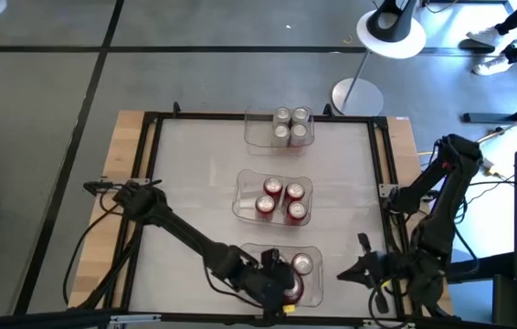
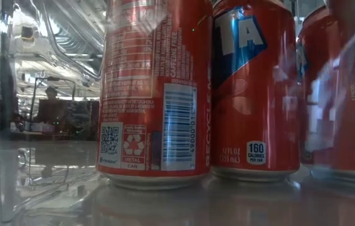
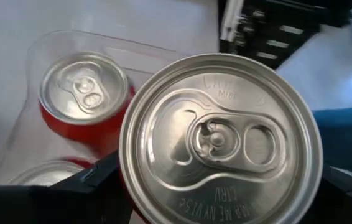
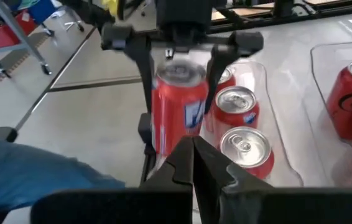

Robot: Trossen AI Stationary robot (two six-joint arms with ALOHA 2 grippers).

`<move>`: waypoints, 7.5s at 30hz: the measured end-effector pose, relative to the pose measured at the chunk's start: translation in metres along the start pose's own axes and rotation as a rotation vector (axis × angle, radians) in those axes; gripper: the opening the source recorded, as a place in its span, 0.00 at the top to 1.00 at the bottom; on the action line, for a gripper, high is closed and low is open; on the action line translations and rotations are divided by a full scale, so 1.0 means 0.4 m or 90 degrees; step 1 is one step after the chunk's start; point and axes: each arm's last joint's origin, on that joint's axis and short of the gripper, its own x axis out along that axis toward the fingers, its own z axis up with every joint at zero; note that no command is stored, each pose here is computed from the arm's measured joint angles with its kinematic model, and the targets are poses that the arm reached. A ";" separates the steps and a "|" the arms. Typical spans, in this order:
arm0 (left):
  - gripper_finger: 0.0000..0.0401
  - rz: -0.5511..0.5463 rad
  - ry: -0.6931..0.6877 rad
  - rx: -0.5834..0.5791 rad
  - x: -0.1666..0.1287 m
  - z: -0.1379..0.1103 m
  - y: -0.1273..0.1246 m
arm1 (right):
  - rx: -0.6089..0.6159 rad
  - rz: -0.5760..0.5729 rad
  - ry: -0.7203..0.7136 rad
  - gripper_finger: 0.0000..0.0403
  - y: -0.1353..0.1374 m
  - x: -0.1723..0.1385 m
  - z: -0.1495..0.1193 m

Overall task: Sort soda cans
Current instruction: Put the red soda can into the bottom transparent bin, then return to Home Position

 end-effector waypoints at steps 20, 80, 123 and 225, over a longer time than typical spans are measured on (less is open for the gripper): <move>0.21 0.023 -0.004 0.039 0.101 -0.049 0.000 | 0.027 -0.024 0.045 1.00 0.026 0.054 -0.063; 0.10 0.049 0.028 -0.019 -0.011 -0.010 0.001 | -0.010 -0.058 0.059 1.00 0.012 0.051 -0.073; 0.99 0.122 -0.010 0.125 -0.425 0.042 0.429 | -0.060 0.206 -0.042 1.00 -0.486 -0.022 0.065; 0.99 0.093 -0.498 0.067 -0.541 -0.580 0.726 | -0.063 -0.076 -0.293 1.00 -0.619 -0.069 -0.221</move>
